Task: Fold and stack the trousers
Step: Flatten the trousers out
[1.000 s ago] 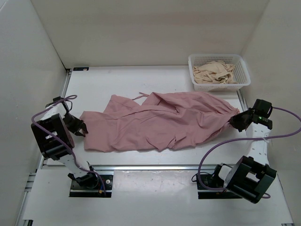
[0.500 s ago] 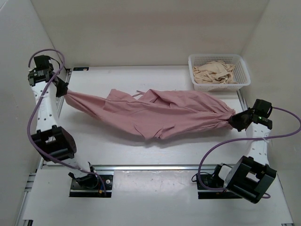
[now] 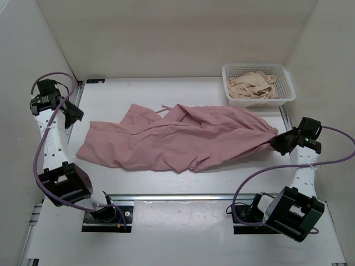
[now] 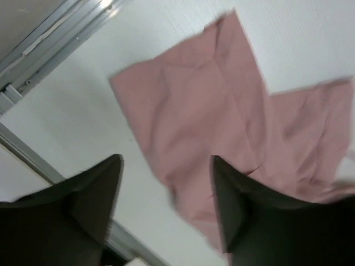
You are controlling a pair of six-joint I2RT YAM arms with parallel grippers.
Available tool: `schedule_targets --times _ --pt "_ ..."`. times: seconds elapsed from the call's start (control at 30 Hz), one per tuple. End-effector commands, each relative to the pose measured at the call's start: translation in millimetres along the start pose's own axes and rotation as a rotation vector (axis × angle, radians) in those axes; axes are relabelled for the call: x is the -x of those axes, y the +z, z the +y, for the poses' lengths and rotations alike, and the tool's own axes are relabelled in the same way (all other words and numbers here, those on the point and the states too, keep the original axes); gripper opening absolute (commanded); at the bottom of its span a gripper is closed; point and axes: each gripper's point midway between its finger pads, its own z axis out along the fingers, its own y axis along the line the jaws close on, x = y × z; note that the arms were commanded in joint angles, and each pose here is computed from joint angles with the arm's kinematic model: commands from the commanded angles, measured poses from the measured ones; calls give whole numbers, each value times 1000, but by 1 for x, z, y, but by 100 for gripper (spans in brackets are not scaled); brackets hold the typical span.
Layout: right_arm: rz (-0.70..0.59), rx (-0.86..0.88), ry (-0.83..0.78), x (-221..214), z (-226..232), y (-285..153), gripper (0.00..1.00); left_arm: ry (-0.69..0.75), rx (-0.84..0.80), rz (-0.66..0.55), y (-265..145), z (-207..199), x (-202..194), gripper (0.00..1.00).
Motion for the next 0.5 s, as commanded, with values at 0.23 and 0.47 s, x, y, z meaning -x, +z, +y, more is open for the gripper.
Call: schedule_targets --times 0.23,0.47 --pt "4 -7 -29 -5 -6 0 0 -13 -18 336 67 15 -128 59" --pt "3 6 -31 -6 -4 -3 0 -76 132 350 115 33 -142 68"
